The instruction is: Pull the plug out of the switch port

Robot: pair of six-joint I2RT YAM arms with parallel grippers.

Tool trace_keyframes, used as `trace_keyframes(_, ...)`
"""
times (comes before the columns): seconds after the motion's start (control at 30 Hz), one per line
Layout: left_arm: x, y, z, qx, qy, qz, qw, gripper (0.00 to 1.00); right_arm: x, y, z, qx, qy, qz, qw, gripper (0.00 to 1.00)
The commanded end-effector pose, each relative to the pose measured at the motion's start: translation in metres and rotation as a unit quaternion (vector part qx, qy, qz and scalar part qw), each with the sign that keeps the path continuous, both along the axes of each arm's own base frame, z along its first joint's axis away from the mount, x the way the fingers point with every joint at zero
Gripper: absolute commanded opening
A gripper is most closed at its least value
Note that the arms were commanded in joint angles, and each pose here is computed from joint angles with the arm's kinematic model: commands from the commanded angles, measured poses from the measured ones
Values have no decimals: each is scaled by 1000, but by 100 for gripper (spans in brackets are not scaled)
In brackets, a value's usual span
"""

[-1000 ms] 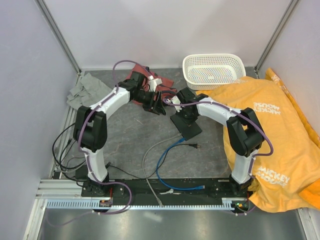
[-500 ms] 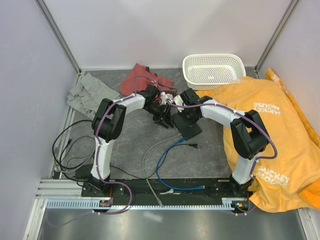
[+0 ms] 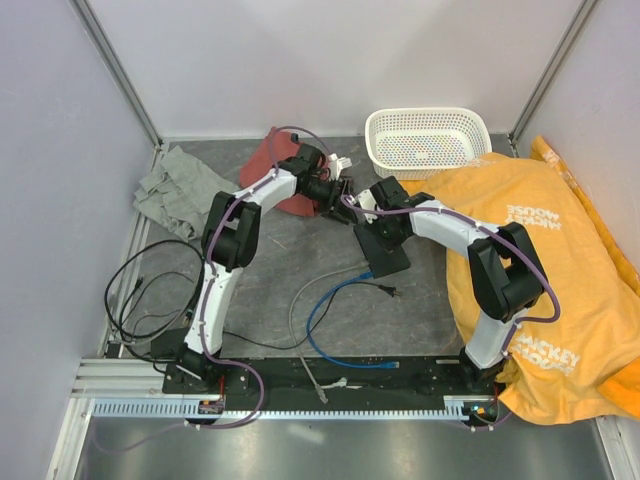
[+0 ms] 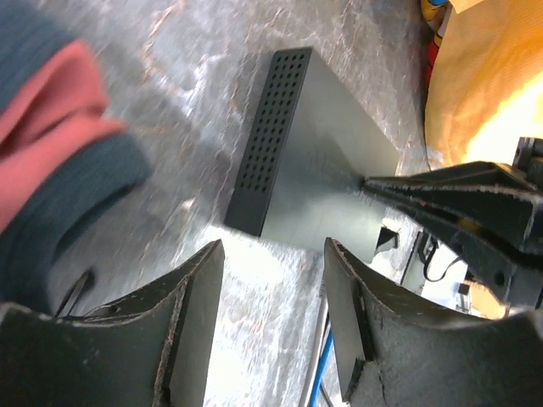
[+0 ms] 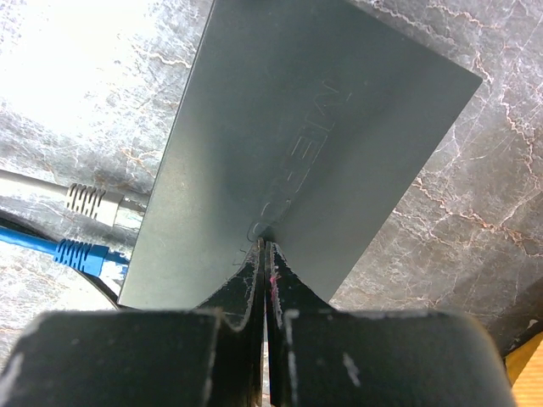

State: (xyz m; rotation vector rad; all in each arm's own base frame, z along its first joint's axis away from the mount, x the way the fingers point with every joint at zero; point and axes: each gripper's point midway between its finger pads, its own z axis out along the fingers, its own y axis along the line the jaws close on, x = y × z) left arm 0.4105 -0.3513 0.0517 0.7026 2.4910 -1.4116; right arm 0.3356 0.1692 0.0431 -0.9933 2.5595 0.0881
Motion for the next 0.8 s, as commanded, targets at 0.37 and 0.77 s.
trace_keyframes(0.37, -96, 18, 14, -59, 64, -36, 996, 58, -1, -14, -6, -16, 10, -15, 1000, 0)
trace_keyframes(0.77, -114, -18, -16, -24, 80, -36, 996, 59, -7, -19, -11, -25, 22, -15, 999, 0)
